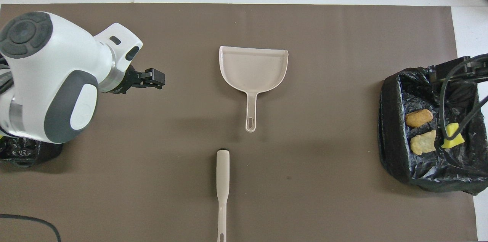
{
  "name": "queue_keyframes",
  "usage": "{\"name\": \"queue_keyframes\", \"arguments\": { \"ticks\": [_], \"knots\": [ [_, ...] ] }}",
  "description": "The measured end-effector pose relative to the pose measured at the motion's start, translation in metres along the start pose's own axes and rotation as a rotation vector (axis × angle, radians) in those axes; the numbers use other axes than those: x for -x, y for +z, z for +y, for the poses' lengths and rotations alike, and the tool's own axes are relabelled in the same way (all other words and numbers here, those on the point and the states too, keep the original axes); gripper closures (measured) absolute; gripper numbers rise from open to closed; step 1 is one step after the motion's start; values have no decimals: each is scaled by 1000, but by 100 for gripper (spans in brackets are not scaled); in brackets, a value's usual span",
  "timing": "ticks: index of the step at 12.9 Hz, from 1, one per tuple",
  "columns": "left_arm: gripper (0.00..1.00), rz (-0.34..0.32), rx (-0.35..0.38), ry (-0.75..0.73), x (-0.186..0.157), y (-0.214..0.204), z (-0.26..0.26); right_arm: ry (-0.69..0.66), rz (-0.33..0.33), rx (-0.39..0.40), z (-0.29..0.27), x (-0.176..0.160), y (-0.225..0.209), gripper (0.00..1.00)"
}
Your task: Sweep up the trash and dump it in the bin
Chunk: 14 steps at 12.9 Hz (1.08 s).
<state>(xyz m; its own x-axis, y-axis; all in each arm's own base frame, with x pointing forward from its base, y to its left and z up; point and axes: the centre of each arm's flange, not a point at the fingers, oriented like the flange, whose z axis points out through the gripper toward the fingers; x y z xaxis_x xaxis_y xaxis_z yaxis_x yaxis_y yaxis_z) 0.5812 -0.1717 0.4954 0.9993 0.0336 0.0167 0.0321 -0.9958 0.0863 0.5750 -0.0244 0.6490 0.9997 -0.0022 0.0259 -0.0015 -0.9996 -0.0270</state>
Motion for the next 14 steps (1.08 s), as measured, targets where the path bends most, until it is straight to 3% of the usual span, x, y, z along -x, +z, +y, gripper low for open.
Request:
{"name": "queue_keyframes", "arguments": {
  "ticks": [4, 8, 14],
  "knots": [
    [0, -36, -9, 60, -1, -14, -70, 0, 0, 0, 0, 0, 0, 0],
    [0, -19, -41, 87, 1, -38, -118, 0, 0, 0, 0, 0, 0, 0],
    [0, 32, -86, 118, 22, -97, -125, 0, 0, 0, 0, 0, 0, 0]
  ]
}}
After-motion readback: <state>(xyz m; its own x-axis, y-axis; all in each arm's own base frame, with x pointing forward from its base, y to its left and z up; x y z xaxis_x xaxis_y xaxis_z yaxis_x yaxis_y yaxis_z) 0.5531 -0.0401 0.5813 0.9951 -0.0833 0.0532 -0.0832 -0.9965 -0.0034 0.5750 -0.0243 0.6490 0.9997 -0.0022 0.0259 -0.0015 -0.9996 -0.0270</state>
